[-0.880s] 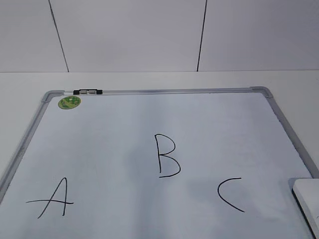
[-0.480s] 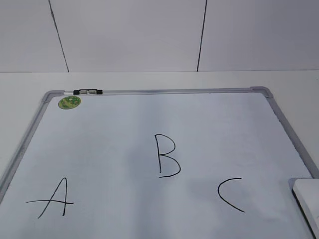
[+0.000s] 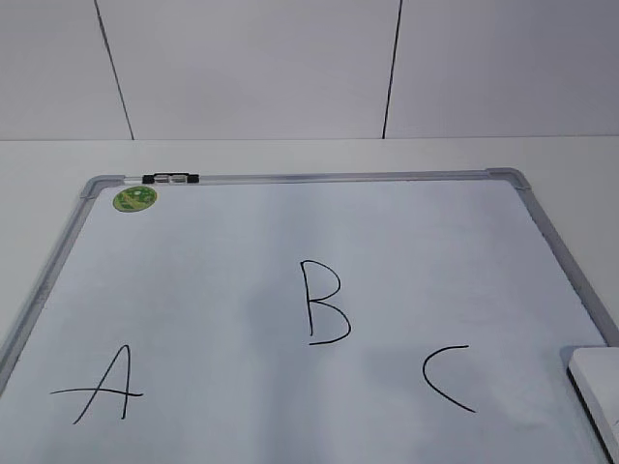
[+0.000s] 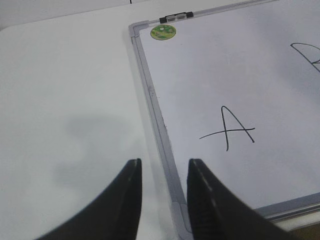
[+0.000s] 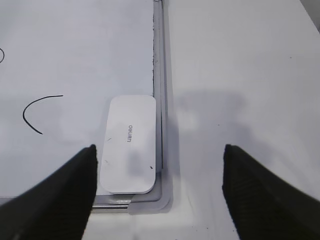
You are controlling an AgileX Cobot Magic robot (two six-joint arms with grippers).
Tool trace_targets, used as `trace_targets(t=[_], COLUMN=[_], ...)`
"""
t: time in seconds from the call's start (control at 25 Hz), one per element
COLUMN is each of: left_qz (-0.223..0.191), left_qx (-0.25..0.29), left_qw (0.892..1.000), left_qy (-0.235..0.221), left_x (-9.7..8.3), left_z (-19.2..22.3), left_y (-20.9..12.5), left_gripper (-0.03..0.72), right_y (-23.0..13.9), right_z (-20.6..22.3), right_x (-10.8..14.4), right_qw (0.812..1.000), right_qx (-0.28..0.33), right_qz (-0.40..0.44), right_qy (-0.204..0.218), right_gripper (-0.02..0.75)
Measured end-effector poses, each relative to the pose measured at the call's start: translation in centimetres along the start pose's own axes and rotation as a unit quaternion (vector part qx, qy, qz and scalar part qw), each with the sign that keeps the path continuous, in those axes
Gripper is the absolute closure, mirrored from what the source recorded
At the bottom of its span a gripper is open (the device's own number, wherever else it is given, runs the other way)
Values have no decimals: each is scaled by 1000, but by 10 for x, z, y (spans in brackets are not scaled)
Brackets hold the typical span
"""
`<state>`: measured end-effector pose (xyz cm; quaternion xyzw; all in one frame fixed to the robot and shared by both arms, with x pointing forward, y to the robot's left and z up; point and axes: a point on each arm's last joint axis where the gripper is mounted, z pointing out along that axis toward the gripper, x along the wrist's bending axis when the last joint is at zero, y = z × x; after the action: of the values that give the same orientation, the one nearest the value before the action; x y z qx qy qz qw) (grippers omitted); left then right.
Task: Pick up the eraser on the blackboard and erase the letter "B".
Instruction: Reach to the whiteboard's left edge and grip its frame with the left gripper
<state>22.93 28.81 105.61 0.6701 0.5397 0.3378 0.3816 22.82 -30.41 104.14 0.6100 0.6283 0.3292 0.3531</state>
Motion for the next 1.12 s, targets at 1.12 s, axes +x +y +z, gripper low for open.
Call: trace_targets(t=[1.12], left_qz=[-30], left_qx=[135], left_qw=[990], left_qy=[-17], left_x=[11], left_z=[38], left_y=[42], left_gripper=[450], right_y=[60], right_z=[30], right_x=[1], right_qw=[986], right_qx=[166], right_qz=[21], right_qy=[-4], right_gripper=[153])
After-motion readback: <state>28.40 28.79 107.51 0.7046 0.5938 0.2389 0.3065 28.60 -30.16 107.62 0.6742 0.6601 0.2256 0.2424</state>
